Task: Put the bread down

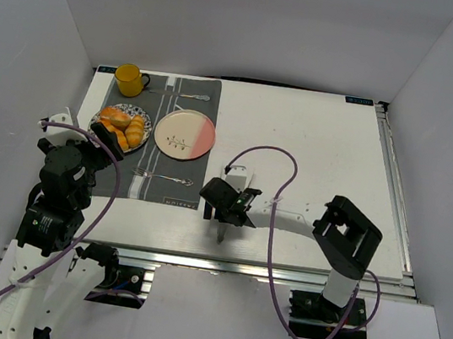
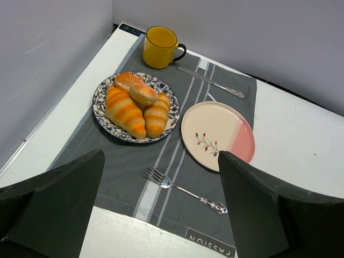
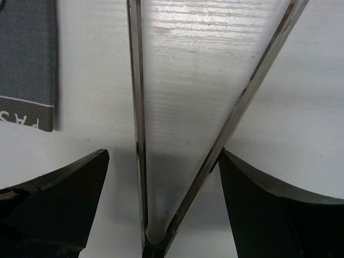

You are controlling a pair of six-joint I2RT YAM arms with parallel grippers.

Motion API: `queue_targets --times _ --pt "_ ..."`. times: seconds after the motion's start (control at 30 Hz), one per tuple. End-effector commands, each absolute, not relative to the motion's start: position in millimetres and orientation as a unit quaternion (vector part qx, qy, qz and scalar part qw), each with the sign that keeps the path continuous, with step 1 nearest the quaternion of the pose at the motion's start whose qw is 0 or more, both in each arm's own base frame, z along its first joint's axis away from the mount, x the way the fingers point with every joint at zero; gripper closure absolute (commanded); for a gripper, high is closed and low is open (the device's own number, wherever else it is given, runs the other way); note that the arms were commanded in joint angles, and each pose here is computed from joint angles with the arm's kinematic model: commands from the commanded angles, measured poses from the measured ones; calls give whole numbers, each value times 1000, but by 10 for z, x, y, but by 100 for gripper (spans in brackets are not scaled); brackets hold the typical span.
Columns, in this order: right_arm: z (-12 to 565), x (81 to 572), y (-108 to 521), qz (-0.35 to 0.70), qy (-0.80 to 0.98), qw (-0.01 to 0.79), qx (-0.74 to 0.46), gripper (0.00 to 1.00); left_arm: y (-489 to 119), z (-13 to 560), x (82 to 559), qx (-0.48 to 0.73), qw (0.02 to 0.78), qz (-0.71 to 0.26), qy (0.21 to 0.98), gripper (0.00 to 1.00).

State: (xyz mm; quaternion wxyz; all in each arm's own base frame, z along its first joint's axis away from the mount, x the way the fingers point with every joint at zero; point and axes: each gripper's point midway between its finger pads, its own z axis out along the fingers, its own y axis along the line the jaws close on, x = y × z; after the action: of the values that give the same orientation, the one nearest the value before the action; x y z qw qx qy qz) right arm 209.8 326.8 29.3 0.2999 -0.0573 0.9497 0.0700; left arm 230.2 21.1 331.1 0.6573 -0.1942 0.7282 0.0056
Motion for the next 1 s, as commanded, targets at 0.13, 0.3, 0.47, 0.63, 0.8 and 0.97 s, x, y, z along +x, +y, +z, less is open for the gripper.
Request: queue_targets --times 0.13,0.3,0.47,0.63,0.8,0.97 --pt "277 2150 3303 49 953 299 -16 11 233 3322 2287 -193 659 13 727 2" --pt "218 2142 3231 31 955 296 5 11 241 3322 2281 -194 659 15 727 2" --pt "166 2130 3215 26 957 290 16 12 239 3309 2279 -193 658 15 728 2" --pt "130 2118 3185 28 957 286 29 18 258 3305 2262 -195 657 20 728 2" --pt "123 2114 3143 46 959 278 37 36 262 3291 2255 -195 656 21 728 2" --pt "402 2183 3093 45 952 304 14 48 262 3276 2263 -196 655 22 729 2"
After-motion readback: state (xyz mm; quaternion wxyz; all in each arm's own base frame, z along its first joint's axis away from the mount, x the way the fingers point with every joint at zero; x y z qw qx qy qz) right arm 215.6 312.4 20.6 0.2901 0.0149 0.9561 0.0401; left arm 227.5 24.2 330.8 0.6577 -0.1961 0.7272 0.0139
